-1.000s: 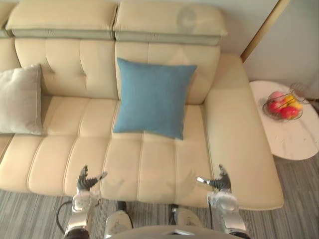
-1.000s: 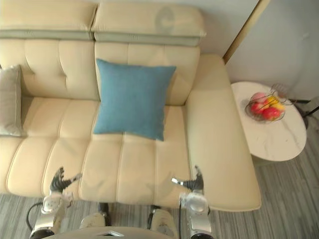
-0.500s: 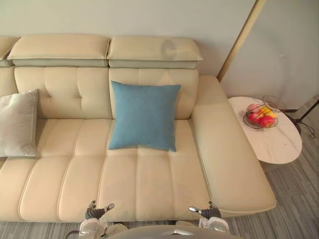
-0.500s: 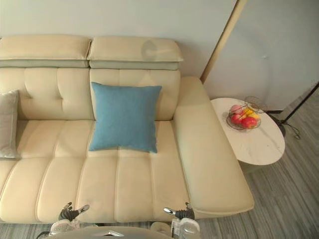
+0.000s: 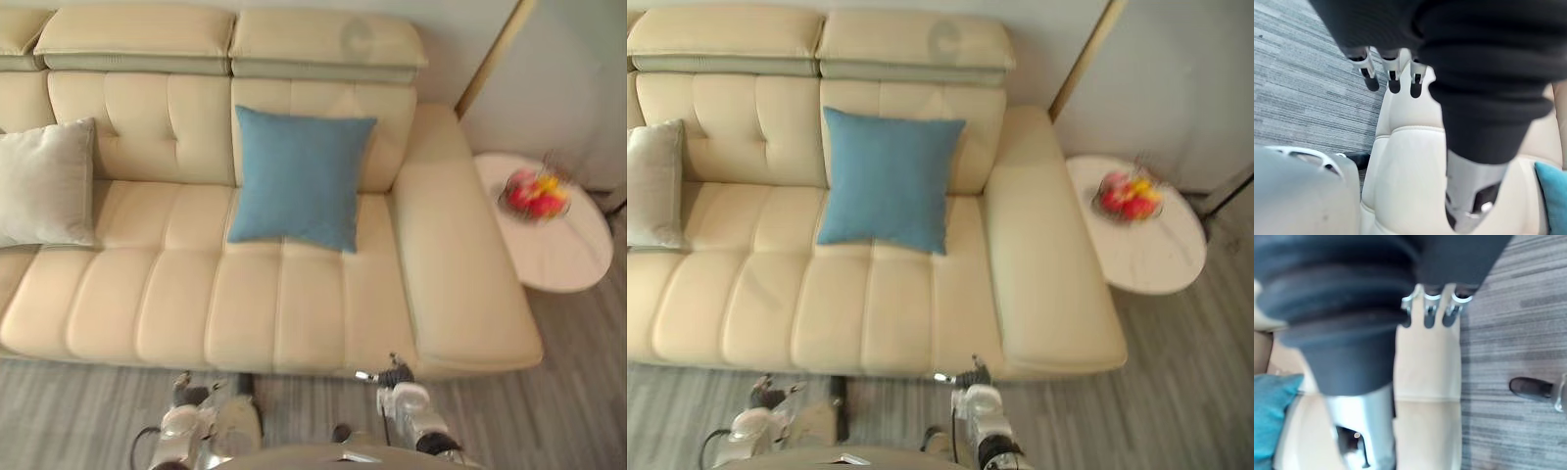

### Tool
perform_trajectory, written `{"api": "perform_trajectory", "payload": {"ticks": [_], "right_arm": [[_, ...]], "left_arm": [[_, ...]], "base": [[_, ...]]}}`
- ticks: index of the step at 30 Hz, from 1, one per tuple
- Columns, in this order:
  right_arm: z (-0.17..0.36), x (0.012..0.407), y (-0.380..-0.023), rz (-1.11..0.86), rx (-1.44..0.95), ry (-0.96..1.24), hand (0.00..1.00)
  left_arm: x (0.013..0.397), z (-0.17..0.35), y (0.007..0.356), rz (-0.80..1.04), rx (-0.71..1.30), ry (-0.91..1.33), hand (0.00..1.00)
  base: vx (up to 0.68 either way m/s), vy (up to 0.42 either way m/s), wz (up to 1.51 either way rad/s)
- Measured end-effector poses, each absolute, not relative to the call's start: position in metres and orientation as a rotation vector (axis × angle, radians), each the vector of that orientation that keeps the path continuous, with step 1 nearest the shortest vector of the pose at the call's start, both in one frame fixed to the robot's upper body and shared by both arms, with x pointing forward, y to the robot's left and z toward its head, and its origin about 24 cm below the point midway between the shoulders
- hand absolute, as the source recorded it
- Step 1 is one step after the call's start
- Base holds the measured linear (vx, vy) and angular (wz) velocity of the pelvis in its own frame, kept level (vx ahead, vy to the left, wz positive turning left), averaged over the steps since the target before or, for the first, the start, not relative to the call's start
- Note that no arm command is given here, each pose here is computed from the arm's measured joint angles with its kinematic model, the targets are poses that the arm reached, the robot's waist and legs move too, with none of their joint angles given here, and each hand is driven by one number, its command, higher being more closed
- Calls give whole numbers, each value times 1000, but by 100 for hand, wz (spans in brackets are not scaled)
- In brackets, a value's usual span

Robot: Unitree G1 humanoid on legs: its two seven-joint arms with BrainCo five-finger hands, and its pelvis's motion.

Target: Pick up cushions and gather them together orderly.

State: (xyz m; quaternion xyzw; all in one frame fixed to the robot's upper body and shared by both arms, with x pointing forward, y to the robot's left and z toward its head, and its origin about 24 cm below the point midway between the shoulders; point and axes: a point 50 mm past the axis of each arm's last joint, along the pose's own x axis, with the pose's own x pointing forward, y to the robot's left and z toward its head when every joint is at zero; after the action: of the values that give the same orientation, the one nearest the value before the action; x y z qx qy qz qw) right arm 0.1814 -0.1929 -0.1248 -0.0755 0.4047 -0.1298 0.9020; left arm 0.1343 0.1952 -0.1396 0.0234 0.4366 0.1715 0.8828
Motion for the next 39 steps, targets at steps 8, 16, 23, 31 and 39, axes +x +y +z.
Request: {"api": "perform_trajectory", "payload": {"ticks": [8,16,23,31,39], "right_arm": [[-133,154,-204,-327,-162,896,0],[-145,127,-190,-337,-89,977,0],[-144,128,-193,-364,-63,972,0],[-143,139,-197,-345,-96,969,0],[-139,146,-216,-358,-150,958,0]], "left_arm": [[135,-139,186,325,48,898,0],[124,-143,190,343,59,938,0],[123,-148,190,298,88,974,0],[129,-149,185,222,124,994,0],[110,-158,182,206,130,1069,0]], "base": [[-200,49,-10],[-88,148,-35],[2,26,-57],[52,-76,-158],[122,-199,-133]]}}
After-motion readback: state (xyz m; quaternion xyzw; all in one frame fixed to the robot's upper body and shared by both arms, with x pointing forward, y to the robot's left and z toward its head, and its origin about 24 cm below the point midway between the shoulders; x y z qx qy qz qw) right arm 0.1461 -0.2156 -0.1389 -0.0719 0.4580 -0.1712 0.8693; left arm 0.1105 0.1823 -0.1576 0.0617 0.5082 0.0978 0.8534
